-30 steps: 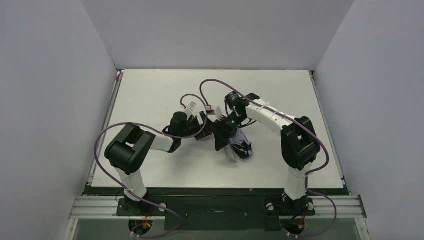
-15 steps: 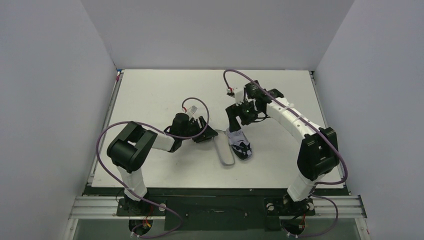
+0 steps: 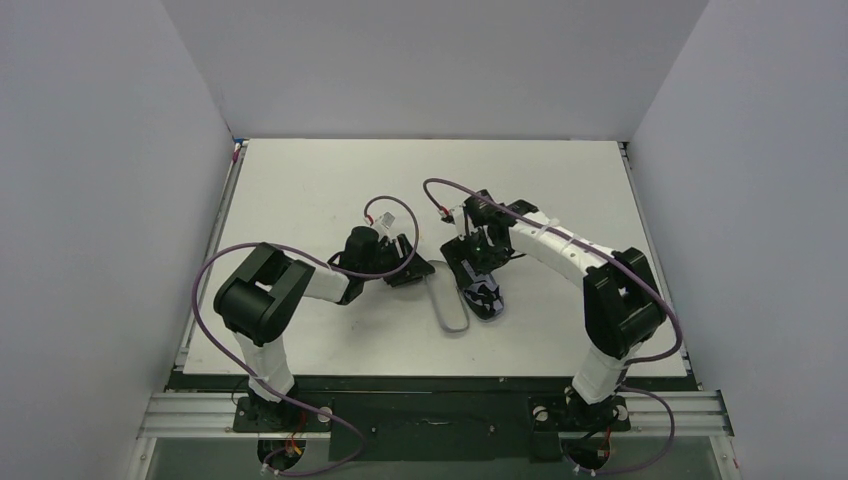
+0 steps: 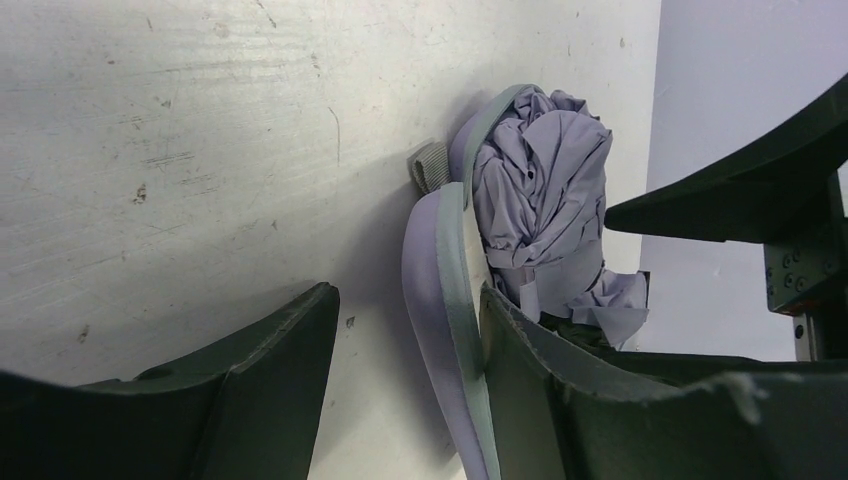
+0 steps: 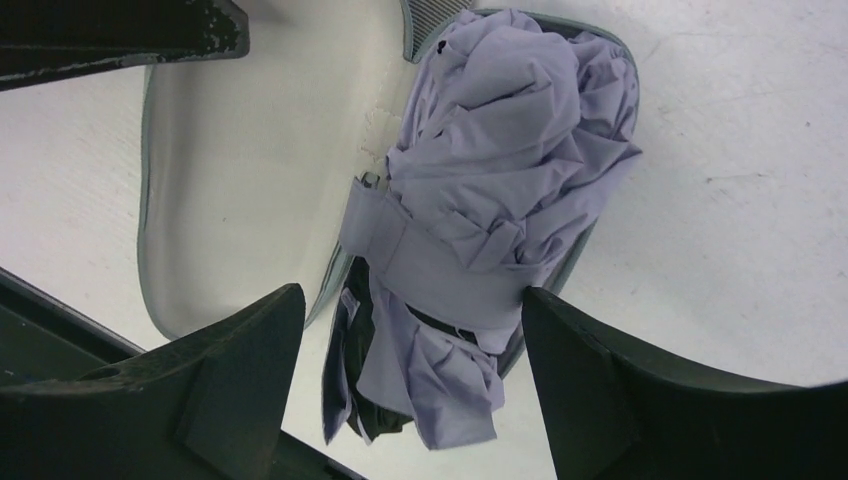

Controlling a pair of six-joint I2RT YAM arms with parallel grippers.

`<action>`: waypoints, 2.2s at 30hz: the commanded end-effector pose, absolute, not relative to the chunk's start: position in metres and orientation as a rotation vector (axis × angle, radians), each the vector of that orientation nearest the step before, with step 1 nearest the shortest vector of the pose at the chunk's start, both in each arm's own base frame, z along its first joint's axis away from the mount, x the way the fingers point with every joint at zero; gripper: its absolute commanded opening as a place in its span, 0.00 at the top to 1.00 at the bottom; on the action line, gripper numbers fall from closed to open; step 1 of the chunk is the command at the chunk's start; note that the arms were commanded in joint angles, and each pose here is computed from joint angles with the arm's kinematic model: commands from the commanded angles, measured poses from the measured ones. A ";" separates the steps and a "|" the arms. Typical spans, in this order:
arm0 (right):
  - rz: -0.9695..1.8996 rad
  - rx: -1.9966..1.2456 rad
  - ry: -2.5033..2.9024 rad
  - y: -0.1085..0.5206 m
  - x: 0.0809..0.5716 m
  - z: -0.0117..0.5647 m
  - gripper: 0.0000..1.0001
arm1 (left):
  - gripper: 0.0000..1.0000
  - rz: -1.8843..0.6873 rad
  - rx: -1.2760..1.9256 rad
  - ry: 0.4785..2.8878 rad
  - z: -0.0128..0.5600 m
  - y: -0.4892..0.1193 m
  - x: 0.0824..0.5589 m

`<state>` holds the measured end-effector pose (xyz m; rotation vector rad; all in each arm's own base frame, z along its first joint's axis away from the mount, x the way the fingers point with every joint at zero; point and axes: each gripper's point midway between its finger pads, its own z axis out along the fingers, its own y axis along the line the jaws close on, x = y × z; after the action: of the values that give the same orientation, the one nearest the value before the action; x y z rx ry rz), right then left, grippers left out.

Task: Open the umbrella

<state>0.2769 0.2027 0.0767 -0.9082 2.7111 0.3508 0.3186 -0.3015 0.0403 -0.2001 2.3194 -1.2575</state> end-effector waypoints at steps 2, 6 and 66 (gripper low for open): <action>0.313 -0.866 2.703 0.213 0.291 0.059 0.26 | 0.49 -1.227 -0.163 2.269 0.054 -0.300 0.329; 0.233 -0.873 2.714 0.208 0.298 0.044 0.36 | 0.49 -1.198 -0.157 2.275 0.052 -0.295 0.332; 0.802 -0.623 1.774 0.166 0.404 0.369 1.00 | 0.03 -0.713 0.579 1.678 0.306 -0.162 0.382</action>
<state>0.4288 0.1043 0.2828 -0.5294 2.1084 0.6275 0.4113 -0.1339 0.2484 0.3750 1.8267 -0.5888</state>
